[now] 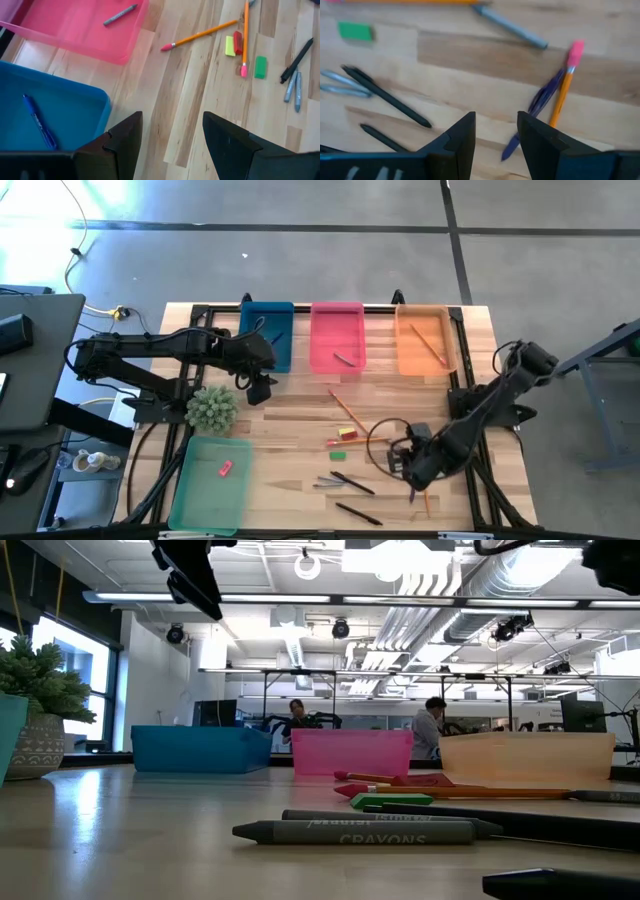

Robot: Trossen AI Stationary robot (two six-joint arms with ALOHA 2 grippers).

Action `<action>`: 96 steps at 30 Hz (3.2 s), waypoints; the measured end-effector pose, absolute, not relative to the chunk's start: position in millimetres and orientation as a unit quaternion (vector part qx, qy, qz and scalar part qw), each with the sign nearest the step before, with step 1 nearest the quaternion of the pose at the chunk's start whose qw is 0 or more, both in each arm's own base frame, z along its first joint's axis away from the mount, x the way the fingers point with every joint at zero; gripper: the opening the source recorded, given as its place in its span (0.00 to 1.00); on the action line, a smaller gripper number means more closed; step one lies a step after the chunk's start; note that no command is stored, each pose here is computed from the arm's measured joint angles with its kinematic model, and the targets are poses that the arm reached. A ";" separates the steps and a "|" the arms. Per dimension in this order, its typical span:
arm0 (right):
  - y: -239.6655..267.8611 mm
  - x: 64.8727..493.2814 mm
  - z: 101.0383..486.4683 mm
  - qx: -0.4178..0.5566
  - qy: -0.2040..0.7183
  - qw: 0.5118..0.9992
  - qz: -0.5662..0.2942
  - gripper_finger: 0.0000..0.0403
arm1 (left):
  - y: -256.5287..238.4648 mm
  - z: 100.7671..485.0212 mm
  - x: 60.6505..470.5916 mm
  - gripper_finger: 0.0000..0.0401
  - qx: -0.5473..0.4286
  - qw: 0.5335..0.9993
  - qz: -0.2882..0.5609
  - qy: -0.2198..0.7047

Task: Sort crayons/erasers/pens/pencils in bins
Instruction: Put the violet pen into the blue bin

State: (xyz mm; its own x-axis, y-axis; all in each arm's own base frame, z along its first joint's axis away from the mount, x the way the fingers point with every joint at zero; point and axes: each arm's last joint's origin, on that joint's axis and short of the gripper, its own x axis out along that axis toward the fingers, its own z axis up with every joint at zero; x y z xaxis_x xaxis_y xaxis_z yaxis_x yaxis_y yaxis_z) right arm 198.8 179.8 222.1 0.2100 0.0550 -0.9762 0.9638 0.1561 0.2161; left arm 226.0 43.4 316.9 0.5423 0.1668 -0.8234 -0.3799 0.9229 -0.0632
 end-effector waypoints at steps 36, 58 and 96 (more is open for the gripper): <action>246.6 199.0 143.0 0.503 0.563 0.520 -0.399 0.34 | 43.5 316.9 225.8 0.49 -0.129 0.868 0.163 0.450; 242.8 200.7 135.6 0.488 0.576 0.497 -0.428 0.05 | 43.5 316.9 225.8 0.49 -0.129 0.868 0.163 0.450; 198.2 227.4 264.9 0.439 0.290 0.807 -0.267 0.05 | 35.9 331.6 263.3 0.49 -0.132 0.941 0.029 0.312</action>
State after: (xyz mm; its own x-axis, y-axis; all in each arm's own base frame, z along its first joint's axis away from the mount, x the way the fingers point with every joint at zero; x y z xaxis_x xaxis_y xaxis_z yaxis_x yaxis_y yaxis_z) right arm 227.4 198.2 264.9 0.6889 -0.1761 -0.7031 0.6857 0.4727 0.5535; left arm 263.3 35.9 331.6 0.8042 -0.0280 -0.5937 -0.1369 0.9633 -0.2309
